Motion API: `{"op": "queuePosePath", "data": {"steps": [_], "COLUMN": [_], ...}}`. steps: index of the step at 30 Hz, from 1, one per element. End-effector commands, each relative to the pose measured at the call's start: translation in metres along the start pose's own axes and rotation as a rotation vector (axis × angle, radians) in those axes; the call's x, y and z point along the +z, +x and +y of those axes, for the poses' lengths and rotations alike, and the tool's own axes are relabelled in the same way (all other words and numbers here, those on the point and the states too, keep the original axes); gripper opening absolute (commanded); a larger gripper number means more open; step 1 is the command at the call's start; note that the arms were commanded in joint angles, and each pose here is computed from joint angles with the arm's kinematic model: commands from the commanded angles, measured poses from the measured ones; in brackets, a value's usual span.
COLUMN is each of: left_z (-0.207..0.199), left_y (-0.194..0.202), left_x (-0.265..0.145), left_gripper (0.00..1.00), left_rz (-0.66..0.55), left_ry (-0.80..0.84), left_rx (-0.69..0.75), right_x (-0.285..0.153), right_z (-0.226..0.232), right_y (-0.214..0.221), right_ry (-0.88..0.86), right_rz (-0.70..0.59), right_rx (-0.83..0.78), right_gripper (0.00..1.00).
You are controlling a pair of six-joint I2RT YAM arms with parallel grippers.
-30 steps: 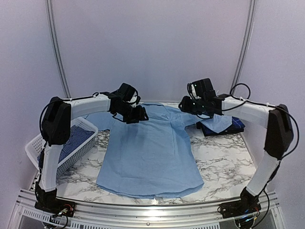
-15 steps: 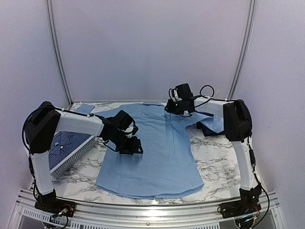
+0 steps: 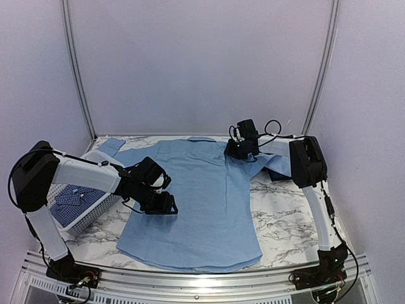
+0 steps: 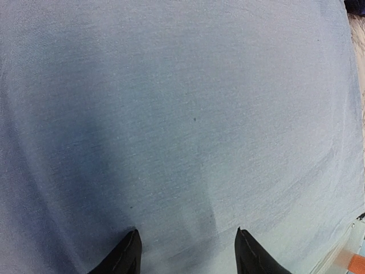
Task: Fold and stack the long sleeve shirts
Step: Adjust the flattened shirt at the center of the board.
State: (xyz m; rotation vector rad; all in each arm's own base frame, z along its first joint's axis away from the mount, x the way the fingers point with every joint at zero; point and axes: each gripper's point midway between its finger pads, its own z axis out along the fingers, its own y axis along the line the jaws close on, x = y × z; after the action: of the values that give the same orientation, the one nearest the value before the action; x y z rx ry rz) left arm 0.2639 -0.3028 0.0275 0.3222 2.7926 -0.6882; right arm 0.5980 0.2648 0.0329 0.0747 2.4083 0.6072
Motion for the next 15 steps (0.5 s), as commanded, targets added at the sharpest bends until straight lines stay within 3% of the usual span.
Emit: {"op": "queuePosePath", "data": {"steps": [1,10,15], "left_z": [0.024,0.018,0.013], "left_y": [0.025,0.019,0.012], "left_x": [0.004,0.007,0.008], "left_gripper": [0.59,0.59,0.59], "left_rz": [0.066,0.066,0.056], "left_ry": [-0.086,-0.071,-0.060], "left_rx": [-0.036,-0.026,-0.023], "right_x": [0.013,-0.009,-0.037], "right_z": [-0.034,-0.071,-0.039], "right_y": [-0.001,-0.007,-0.040], "right_ry": [0.073,0.206,0.111], "right_rz": [0.020,0.008,-0.052], "right_rx": [0.035,0.053,0.010], "right_gripper": [0.25,0.25,0.29]}}
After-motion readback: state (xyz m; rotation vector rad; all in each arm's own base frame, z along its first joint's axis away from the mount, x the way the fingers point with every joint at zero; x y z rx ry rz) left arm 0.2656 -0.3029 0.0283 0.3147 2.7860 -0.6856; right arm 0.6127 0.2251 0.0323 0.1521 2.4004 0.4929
